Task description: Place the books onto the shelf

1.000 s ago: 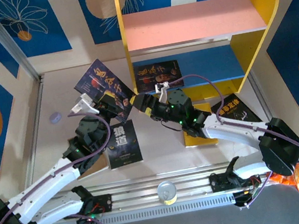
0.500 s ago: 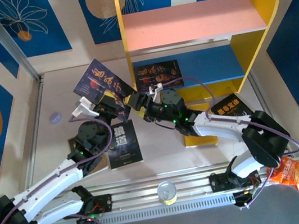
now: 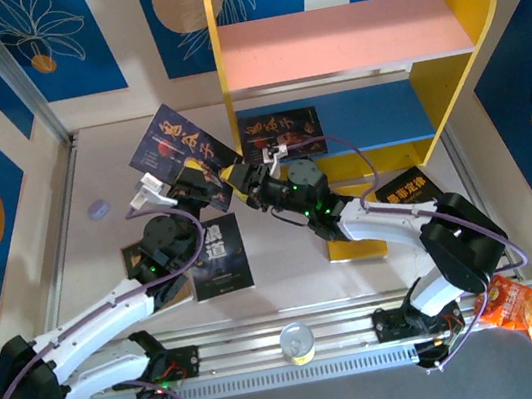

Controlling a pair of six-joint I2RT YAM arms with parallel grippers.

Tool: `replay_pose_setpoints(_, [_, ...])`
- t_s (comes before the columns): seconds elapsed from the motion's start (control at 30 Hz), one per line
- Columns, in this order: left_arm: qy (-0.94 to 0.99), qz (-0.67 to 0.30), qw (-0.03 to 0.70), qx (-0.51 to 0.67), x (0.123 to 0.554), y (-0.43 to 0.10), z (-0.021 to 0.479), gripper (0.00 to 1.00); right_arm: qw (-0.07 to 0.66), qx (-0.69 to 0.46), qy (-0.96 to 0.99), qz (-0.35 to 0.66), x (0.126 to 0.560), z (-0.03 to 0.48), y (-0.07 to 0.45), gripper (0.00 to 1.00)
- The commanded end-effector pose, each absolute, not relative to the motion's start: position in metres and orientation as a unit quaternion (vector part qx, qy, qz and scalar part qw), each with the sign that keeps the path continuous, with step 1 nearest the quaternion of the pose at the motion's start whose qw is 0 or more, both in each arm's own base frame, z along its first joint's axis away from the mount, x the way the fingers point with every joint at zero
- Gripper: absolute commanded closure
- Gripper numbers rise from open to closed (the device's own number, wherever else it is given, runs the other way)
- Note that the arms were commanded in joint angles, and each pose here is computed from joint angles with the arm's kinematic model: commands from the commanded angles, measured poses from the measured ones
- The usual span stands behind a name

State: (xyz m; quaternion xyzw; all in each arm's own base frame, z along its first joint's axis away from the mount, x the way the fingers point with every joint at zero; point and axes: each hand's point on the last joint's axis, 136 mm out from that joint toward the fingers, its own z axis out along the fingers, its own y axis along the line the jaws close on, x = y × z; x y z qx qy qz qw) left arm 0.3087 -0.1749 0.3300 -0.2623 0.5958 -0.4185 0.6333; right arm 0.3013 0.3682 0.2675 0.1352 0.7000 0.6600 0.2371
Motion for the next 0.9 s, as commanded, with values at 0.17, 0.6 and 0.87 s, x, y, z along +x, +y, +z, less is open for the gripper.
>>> replay_pose_setpoints(0.17, [0.564, -0.475, 0.622, -0.262, 0.299, -0.187, 0.35, 1.0, 0.255, 0.106, 0.684, 0.675, 0.294, 0.291, 0.366, 0.76])
replay_pose_setpoints(0.6, [0.616, -0.412, 0.643, -0.191, 0.294, -0.186, 0.359, 0.33, 0.302, 0.034, 0.701, 0.645, 0.277, 0.306, 0.344, 0.95])
replay_pose_setpoints(0.87, [0.716, -0.295, 0.628, -0.082, 0.286, -0.171, 0.378, 0.15, 0.32, -0.064, 0.725, 0.606, 0.259, 0.327, 0.31, 0.96])
